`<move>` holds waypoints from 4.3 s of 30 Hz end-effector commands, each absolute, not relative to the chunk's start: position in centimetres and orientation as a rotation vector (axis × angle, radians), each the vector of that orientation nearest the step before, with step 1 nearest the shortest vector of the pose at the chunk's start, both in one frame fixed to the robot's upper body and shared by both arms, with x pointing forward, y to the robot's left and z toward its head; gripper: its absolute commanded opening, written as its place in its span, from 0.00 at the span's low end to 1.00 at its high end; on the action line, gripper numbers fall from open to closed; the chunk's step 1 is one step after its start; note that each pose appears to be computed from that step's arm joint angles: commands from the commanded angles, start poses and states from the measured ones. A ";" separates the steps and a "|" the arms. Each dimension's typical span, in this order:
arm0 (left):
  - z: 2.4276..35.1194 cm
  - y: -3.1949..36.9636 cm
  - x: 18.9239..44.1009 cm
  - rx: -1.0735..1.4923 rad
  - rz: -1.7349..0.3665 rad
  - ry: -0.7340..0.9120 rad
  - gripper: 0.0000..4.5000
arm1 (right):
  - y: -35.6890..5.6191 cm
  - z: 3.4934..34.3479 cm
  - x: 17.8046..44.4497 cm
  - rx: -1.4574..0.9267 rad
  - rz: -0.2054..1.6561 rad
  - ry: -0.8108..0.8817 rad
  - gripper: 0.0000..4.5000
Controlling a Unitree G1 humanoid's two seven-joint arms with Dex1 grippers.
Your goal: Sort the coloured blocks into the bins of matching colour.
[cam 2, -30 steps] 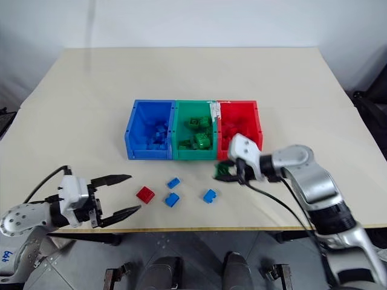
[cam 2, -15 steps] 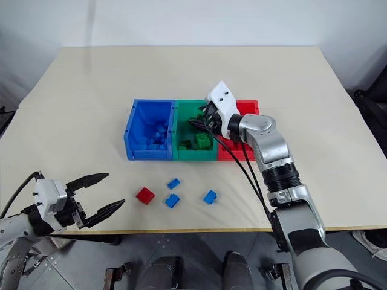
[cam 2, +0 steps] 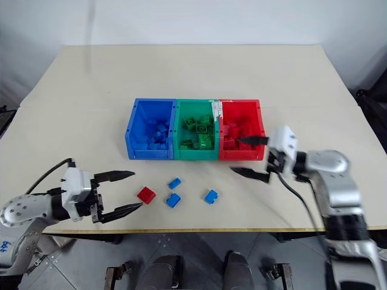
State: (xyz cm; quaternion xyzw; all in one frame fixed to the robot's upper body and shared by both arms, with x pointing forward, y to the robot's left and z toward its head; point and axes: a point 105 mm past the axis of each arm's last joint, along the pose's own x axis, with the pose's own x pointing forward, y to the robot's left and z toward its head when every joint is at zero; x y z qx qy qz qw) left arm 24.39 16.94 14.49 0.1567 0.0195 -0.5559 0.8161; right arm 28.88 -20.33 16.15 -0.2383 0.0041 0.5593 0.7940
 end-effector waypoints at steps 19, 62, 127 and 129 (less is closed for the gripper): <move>13.1 18.9 23.1 0.385 -1.146 0.081 1.00 | -10.4 11.3 28.5 -0.871 1.702 0.173 0.99; 13.2 23.5 21.3 0.265 -0.722 0.042 1.00 | -0.7 25.0 36.1 -0.305 1.252 -0.271 1.00; 10.5 10.8 25.9 0.406 -0.893 0.491 0.57 | -18.0 16.1 26.0 -0.471 1.187 -0.143 1.00; 10.5 10.7 25.9 0.404 -0.899 0.494 0.43 | -17.9 16.1 26.0 -0.468 1.188 -0.143 1.00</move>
